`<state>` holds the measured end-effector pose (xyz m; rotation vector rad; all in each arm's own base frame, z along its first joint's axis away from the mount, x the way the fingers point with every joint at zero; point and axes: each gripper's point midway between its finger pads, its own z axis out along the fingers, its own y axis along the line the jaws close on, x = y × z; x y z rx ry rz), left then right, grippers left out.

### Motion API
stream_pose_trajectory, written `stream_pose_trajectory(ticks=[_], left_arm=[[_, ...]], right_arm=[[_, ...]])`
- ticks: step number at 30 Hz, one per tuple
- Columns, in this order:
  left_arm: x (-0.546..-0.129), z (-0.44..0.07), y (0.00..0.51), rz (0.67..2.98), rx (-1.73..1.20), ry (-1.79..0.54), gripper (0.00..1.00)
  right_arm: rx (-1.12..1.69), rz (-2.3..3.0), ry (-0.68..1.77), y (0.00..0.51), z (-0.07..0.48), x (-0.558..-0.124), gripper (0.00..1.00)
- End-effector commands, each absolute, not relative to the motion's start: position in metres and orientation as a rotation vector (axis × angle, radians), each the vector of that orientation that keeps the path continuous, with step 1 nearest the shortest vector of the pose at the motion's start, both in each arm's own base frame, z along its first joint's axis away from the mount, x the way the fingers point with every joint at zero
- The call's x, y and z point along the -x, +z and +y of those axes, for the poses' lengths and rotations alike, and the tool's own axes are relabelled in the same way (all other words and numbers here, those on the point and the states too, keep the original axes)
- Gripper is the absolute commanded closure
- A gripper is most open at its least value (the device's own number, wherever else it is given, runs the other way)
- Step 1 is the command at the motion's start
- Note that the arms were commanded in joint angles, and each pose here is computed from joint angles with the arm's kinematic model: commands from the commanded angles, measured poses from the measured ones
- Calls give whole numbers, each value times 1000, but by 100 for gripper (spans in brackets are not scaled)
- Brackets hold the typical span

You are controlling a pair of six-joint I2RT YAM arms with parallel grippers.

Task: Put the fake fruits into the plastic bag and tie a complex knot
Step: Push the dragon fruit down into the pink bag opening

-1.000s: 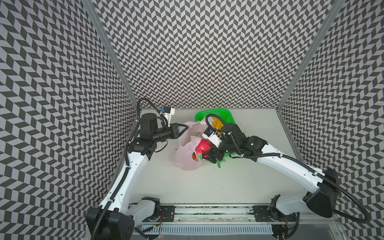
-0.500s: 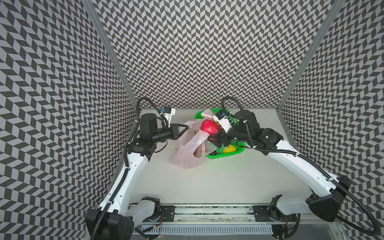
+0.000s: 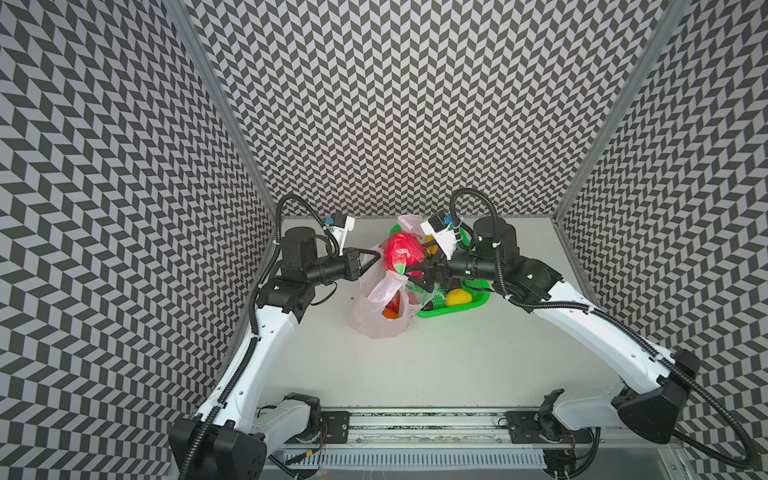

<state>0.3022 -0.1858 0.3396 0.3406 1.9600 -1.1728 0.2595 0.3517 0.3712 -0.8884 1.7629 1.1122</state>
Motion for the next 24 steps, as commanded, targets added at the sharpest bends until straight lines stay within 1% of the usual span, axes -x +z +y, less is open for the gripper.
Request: stream_pose_trajectory(ticks=[1, 6, 15, 20, 24], left_arm=[[-299, -188, 353, 1902, -359, -1175, 100], [-298, -190, 353, 1903, -361, -1182, 100], [-299, -192, 351, 1905, -358, -1190, 100], [-302, -190, 349, 1917, -320, -1182, 100], [-310, -185, 344, 1949, -244, -1163, 100]], right_arm=[[870, 1525, 1227, 419, 359, -247, 57], [875, 1468, 1190, 417, 372, -250, 57], [802, 1277, 1169, 430, 372, -260, 58], [797, 1259, 1187, 407, 376, -260, 58], [828, 1287, 1180, 378, 378, -258, 58]])
